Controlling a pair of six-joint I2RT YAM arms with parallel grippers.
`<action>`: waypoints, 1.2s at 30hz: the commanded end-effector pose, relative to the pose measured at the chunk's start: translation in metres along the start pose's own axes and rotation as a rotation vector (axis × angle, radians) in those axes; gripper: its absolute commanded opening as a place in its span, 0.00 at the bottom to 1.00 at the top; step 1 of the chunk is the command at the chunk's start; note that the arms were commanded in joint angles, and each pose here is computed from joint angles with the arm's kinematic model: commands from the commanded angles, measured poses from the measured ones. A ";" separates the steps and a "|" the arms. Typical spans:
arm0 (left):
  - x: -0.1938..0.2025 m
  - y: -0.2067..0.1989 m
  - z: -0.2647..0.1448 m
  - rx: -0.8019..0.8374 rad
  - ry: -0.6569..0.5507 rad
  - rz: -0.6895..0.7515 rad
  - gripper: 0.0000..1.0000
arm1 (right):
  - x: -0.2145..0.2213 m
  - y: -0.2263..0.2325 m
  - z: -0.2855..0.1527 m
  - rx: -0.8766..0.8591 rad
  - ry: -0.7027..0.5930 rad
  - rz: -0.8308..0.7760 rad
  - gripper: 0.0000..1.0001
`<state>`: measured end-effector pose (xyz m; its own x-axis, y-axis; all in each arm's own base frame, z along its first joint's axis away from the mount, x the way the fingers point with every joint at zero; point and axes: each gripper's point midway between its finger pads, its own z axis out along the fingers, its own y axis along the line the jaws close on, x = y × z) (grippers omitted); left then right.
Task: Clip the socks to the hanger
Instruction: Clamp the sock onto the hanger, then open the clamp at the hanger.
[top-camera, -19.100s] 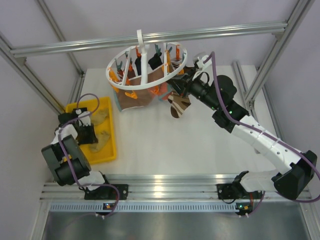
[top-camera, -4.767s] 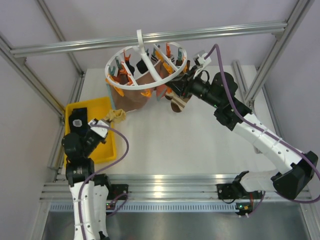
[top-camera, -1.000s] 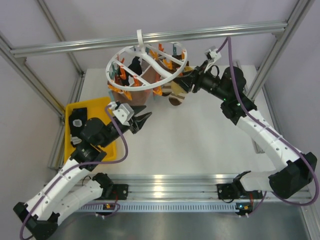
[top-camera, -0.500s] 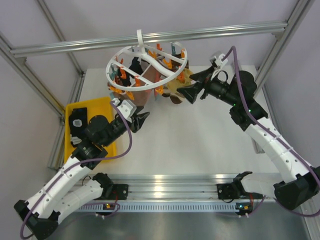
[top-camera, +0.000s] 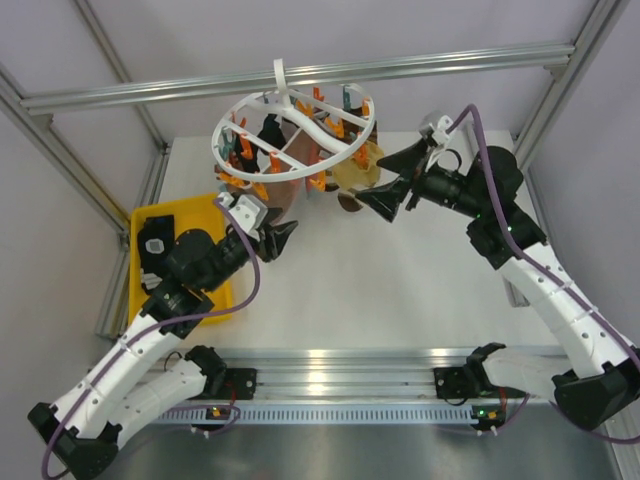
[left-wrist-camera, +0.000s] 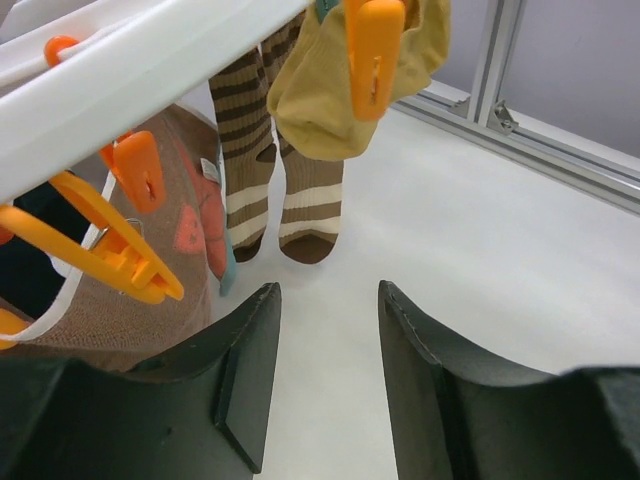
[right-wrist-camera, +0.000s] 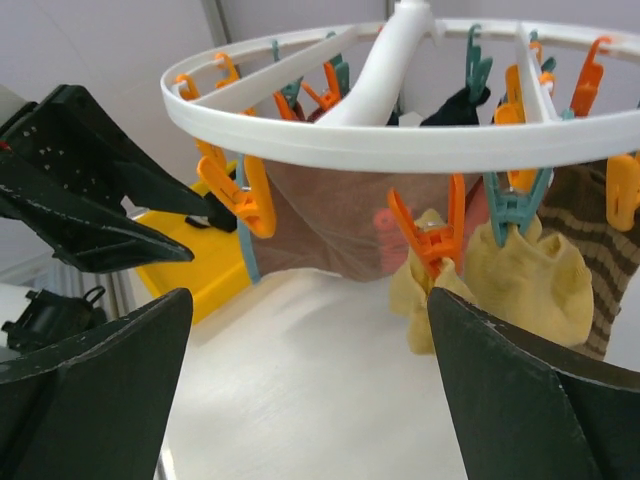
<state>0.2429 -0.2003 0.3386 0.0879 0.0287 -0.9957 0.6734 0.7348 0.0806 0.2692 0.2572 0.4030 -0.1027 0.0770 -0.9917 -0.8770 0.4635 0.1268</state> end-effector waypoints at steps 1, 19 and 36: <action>-0.033 0.013 -0.004 -0.054 -0.097 -0.036 0.49 | -0.029 0.024 -0.001 -0.058 -0.133 -0.119 0.98; -0.038 0.029 -0.005 -0.089 -0.095 -0.053 0.50 | -0.031 0.045 0.049 -0.026 -0.288 -0.381 0.92; -0.034 0.026 -0.001 -0.071 -0.086 -0.081 0.51 | -0.032 0.037 0.068 0.000 -0.298 -0.316 0.88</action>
<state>0.2591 -0.1816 0.3476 0.0478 -0.0355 -0.9982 0.6225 0.7826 0.0019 0.2772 0.3295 0.4006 0.2494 0.0992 -0.9633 -0.8494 0.5002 -0.1683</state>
